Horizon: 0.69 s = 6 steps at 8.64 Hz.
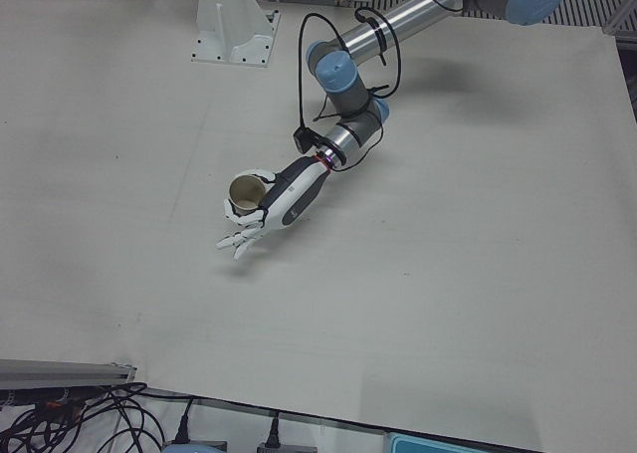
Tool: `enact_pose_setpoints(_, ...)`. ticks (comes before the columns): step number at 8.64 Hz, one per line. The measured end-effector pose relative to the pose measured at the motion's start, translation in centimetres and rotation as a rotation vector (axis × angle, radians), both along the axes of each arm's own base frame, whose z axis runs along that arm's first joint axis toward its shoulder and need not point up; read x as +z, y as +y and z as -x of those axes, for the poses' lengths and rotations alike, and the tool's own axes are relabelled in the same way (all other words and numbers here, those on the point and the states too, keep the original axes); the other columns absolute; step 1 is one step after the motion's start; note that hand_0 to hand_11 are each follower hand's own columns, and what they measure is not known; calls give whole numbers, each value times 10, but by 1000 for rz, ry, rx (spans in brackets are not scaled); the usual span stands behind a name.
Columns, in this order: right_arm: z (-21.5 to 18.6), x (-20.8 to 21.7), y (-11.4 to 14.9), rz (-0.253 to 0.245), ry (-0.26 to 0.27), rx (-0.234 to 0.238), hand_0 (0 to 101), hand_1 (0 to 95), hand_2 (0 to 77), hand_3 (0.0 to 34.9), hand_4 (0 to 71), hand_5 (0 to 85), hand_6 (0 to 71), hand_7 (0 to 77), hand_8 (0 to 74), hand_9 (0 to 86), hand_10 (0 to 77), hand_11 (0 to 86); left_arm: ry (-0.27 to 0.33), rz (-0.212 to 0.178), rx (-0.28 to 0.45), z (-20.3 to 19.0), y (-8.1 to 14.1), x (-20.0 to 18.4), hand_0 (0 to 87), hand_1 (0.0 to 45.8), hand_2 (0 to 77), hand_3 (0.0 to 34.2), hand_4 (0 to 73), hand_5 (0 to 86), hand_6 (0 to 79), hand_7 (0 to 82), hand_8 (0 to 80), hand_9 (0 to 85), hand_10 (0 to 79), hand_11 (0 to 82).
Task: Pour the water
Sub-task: 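Lift the white paper cup with the right hand toward the grey cup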
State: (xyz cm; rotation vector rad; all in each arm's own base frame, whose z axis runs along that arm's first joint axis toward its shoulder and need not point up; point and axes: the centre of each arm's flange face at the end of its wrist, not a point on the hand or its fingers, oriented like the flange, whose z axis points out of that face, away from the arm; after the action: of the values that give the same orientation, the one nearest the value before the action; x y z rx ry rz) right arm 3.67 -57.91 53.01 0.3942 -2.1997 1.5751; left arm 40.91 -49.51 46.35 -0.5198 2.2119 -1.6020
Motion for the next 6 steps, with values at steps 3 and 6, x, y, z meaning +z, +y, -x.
enact_pose_setpoints(3,-10,-167,-2,-124,110,109,797,316,774,122,256,256,573,616,524,698,49,114,17,-14,71,-75,6,-77,805,316,235,1,355,502,142,120,38,11,60,136)
enact_pose_setpoints(6,110,-280,18,-223,290,87,798,300,774,125,518,262,600,611,518,698,82,158,24,-20,101,-120,-1,-138,802,316,235,0,355,496,153,136,38,5,60,136)
